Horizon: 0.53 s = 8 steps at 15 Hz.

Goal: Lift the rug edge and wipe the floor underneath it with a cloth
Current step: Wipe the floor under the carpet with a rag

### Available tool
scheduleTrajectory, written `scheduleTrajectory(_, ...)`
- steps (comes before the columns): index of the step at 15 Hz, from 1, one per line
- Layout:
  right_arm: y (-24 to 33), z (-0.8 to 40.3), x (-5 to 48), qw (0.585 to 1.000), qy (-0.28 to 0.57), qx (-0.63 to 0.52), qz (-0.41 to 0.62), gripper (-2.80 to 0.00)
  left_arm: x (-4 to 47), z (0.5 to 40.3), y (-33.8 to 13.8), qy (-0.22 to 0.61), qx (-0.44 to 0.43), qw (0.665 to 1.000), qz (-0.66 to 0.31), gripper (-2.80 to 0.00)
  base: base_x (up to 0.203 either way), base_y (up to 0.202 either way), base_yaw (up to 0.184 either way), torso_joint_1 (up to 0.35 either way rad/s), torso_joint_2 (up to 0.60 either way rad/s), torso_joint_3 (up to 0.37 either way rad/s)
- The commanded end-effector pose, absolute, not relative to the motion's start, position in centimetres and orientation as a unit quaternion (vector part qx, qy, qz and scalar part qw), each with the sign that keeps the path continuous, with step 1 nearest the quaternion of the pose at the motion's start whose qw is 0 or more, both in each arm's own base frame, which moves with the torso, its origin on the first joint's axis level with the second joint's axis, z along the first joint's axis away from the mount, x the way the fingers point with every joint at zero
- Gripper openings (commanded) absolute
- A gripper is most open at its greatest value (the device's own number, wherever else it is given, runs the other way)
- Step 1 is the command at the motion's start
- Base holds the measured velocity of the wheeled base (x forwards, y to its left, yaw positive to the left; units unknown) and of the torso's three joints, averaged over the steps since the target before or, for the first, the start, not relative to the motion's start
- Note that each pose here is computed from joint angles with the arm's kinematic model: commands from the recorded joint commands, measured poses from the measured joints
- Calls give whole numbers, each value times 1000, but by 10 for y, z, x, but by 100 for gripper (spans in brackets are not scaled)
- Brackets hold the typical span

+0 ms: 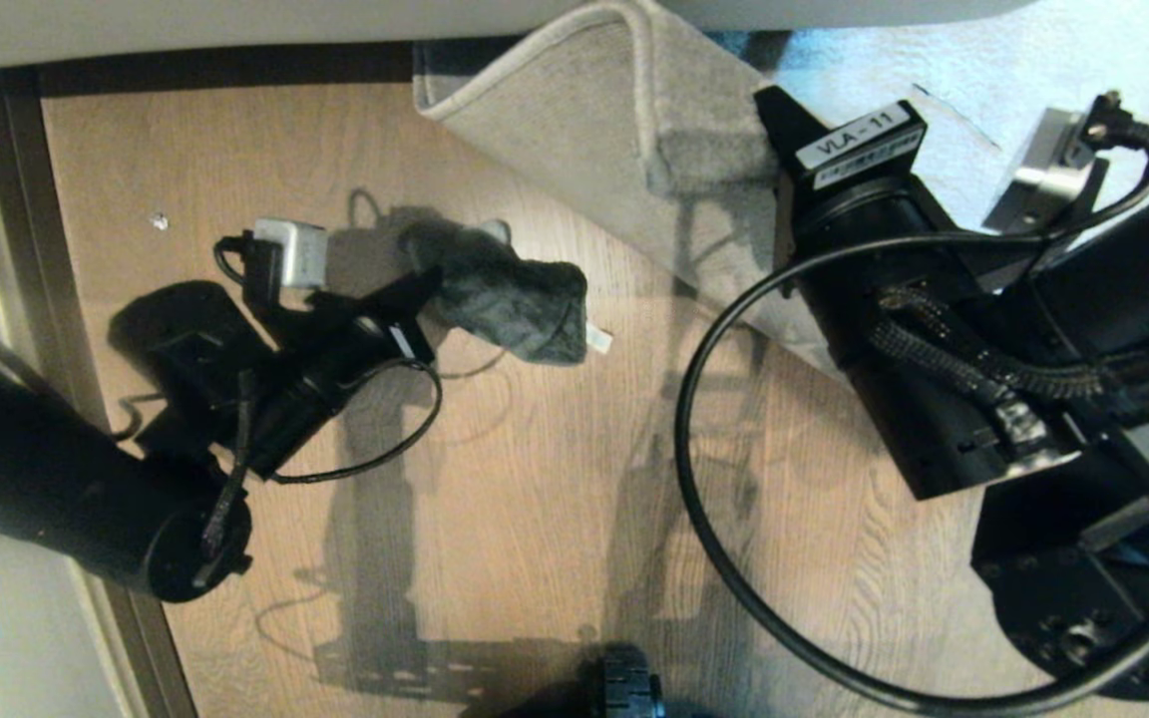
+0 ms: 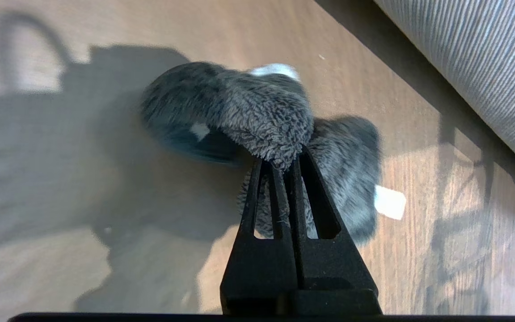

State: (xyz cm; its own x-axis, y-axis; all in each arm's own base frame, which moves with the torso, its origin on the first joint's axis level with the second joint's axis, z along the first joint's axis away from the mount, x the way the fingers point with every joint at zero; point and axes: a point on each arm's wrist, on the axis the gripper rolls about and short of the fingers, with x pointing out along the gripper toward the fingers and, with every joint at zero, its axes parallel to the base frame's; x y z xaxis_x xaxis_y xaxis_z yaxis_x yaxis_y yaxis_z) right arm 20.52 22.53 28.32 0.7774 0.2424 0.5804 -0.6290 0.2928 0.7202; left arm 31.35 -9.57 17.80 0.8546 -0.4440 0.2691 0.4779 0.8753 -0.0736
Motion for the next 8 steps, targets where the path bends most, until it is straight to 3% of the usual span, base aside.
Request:
scheduleTrajectory(1, 226, 288, 200, 767, -198, 538, 289, -280, 293, 194, -81, -143, -68, 960, -229, -280, 0, 0, 0, 0, 0, 0)
scheduleTrajectory(8, 229, 288, 195, 767, -195, 535, 295, -280, 217, 158, -65, -47, -65, 966, -244, -280, 0, 0, 0, 0, 0, 0)
